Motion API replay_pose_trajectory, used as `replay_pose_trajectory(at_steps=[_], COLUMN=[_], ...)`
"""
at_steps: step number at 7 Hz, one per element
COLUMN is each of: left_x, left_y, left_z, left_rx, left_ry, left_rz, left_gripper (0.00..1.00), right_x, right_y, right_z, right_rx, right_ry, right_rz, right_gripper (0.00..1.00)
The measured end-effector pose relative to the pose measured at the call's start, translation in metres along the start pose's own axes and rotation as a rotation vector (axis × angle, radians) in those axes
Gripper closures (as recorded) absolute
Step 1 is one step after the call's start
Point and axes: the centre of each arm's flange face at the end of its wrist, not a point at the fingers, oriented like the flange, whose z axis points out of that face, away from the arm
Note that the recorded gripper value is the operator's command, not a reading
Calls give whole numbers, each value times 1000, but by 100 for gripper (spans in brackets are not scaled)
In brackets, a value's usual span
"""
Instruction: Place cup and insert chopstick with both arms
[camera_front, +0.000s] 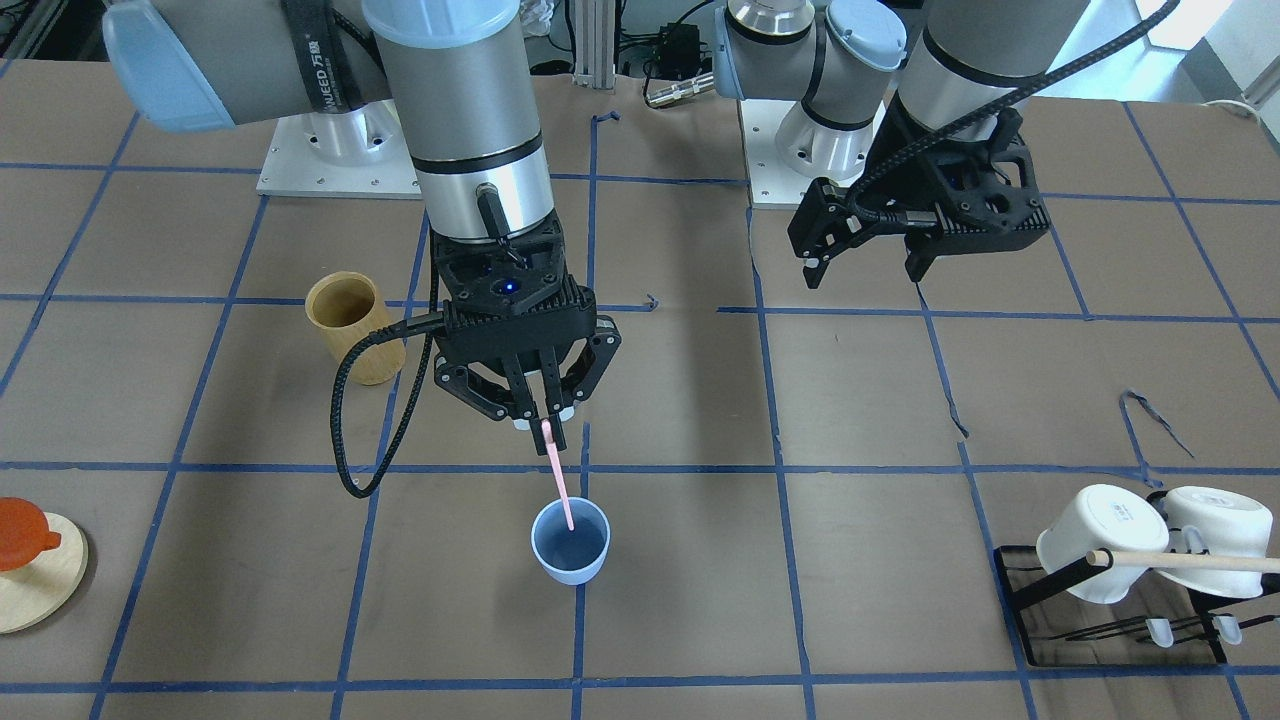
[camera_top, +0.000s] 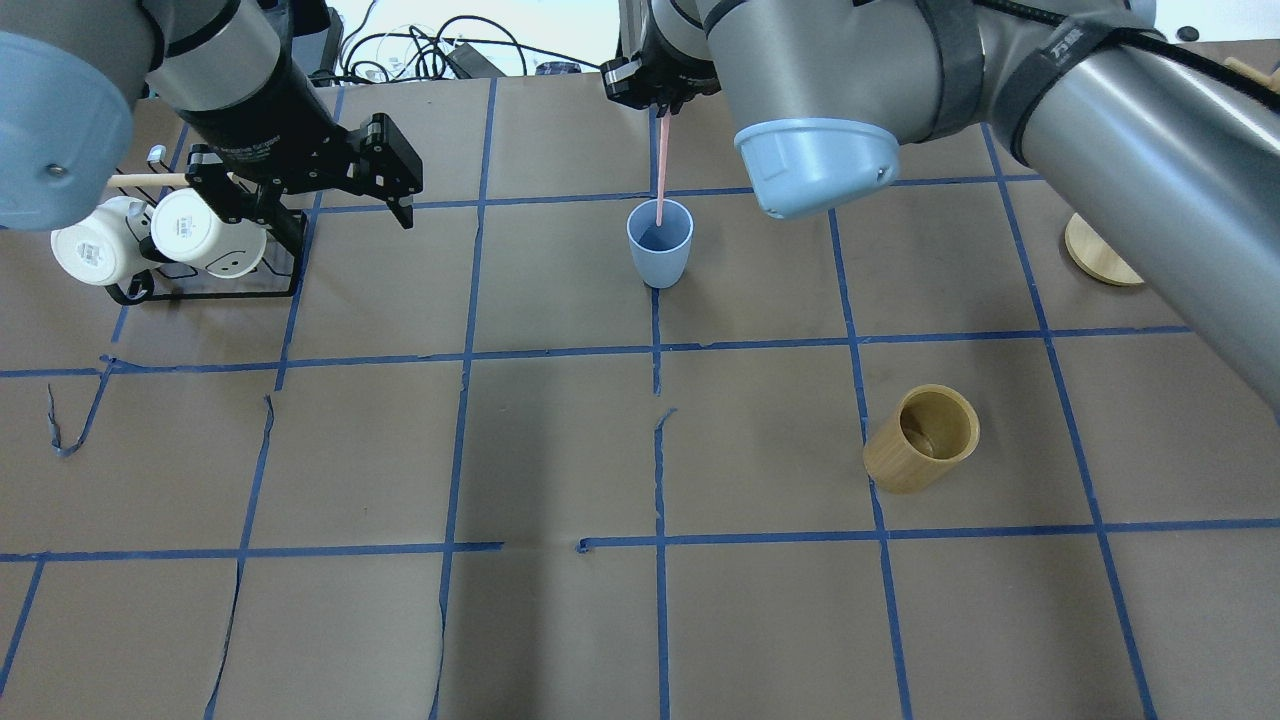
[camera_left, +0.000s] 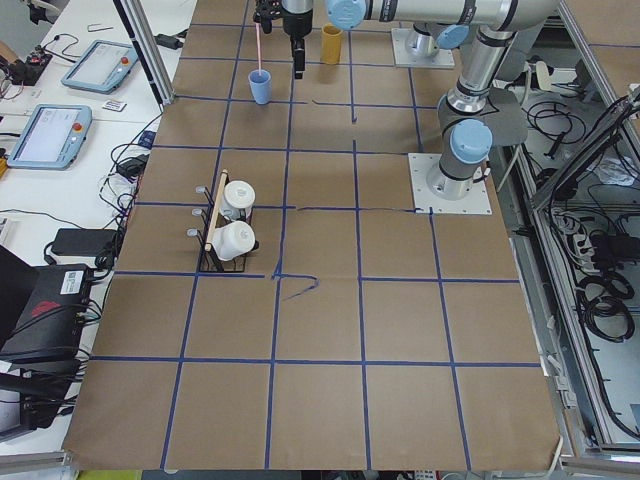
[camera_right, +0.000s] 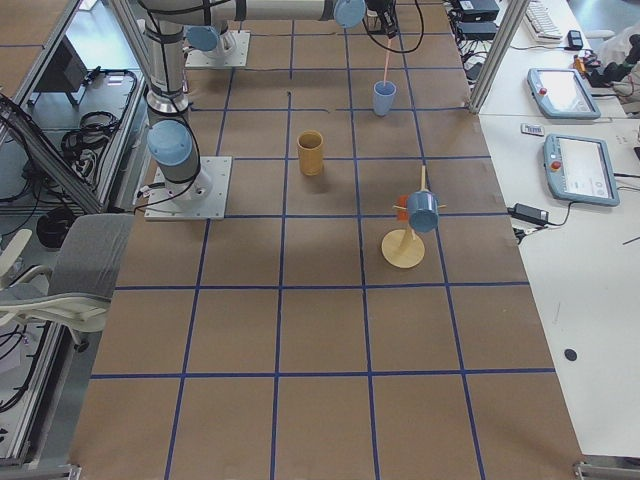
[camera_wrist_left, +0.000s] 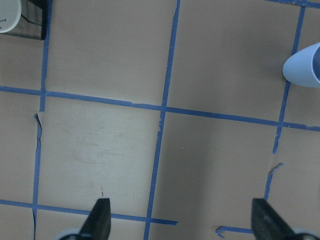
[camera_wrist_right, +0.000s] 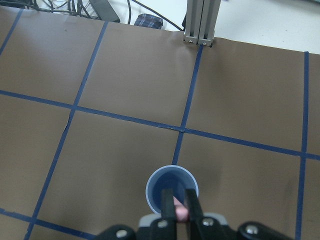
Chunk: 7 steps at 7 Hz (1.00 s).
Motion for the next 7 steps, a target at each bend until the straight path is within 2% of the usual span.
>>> replay_pose_trajectory(at_steps=[1, 2, 4, 5, 6, 7], left_x=[1, 2, 1, 1, 1, 1], left_y=[2, 3, 4, 4, 4, 4], left_z=[-3, -5, -8, -8, -9, -9], left_rx=[4, 7, 13, 15, 17, 18], left_ry=[9, 13, 14, 15, 15, 16], left_rz=[3, 6, 5, 5, 4, 4], left_gripper=[0, 0, 0, 0, 0, 0], right_x=[0, 1, 1, 5, 12, 21], right_y=[2, 3, 5, 9, 19, 36], right_z=[5, 6, 1, -13, -27, -35], right_rx=[-7, -10, -17, -36, -106, -232], right_ry=[5, 7, 11, 22, 46, 79], right_rz=[3, 9, 18, 22, 28, 27], right_gripper=[4, 0, 0, 0, 0, 0])
